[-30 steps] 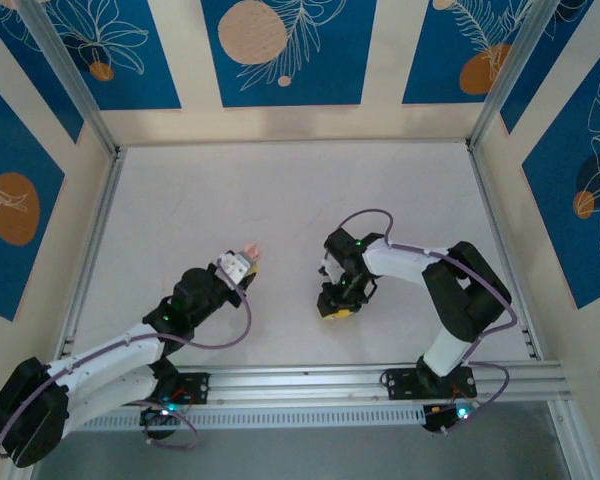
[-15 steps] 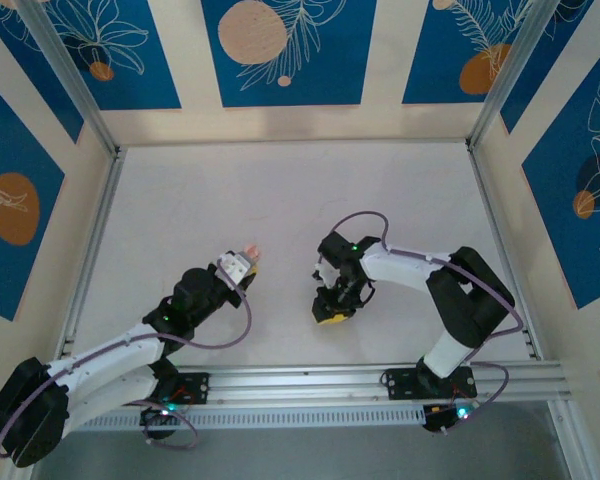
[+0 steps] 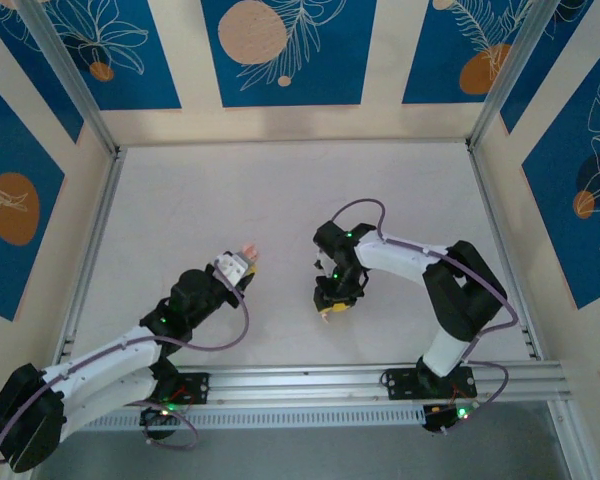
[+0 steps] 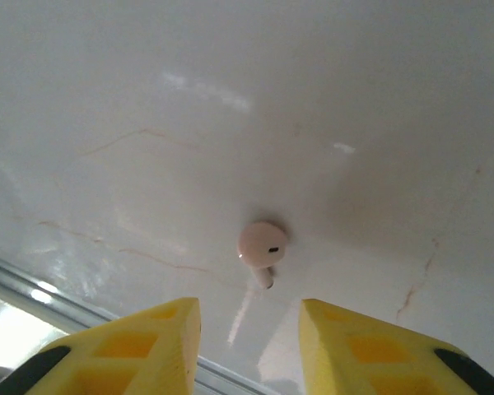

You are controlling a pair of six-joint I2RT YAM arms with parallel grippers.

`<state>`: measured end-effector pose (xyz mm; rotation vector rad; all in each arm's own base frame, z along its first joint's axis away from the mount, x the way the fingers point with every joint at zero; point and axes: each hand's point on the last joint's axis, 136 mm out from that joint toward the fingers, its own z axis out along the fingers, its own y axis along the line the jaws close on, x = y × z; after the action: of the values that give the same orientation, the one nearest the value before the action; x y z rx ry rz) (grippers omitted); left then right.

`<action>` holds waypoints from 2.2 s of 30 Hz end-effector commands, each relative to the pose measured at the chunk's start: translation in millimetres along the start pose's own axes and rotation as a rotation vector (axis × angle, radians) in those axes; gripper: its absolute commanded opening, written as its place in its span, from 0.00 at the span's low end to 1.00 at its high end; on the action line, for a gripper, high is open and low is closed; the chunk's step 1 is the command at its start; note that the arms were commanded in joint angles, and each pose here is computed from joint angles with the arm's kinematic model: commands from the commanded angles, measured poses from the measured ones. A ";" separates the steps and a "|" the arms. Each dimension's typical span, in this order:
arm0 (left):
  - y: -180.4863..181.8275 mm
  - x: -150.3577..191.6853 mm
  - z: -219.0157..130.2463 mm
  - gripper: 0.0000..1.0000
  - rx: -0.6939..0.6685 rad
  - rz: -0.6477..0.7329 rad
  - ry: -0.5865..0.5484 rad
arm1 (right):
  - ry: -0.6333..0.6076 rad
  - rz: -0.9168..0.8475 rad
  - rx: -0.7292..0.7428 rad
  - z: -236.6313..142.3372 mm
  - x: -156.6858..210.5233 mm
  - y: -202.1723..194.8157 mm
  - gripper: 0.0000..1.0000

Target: Insert the wireless bluetooth earbuds into the charging case

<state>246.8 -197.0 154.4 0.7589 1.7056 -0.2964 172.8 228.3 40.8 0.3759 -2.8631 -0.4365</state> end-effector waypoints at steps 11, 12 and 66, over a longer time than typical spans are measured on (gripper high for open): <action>0.6 -2.1 -5.2 0.11 -0.011 0.000 -0.012 | 0.070 -0.025 0.034 20.2 -6.0 5.4 0.32; 1.2 -2.7 -5.6 0.11 -0.013 0.000 -0.014 | 0.075 -0.023 0.045 21.4 -5.3 3.9 0.32; -71.5 -43.6 34.7 0.10 0.349 -0.091 -0.271 | -0.915 -0.531 -0.457 -166.2 -65.0 125.2 0.13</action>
<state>234.5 -275.1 144.8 0.8842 1.5380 -0.6823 252.2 310.4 215.4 0.9675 -3.2990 -1.6250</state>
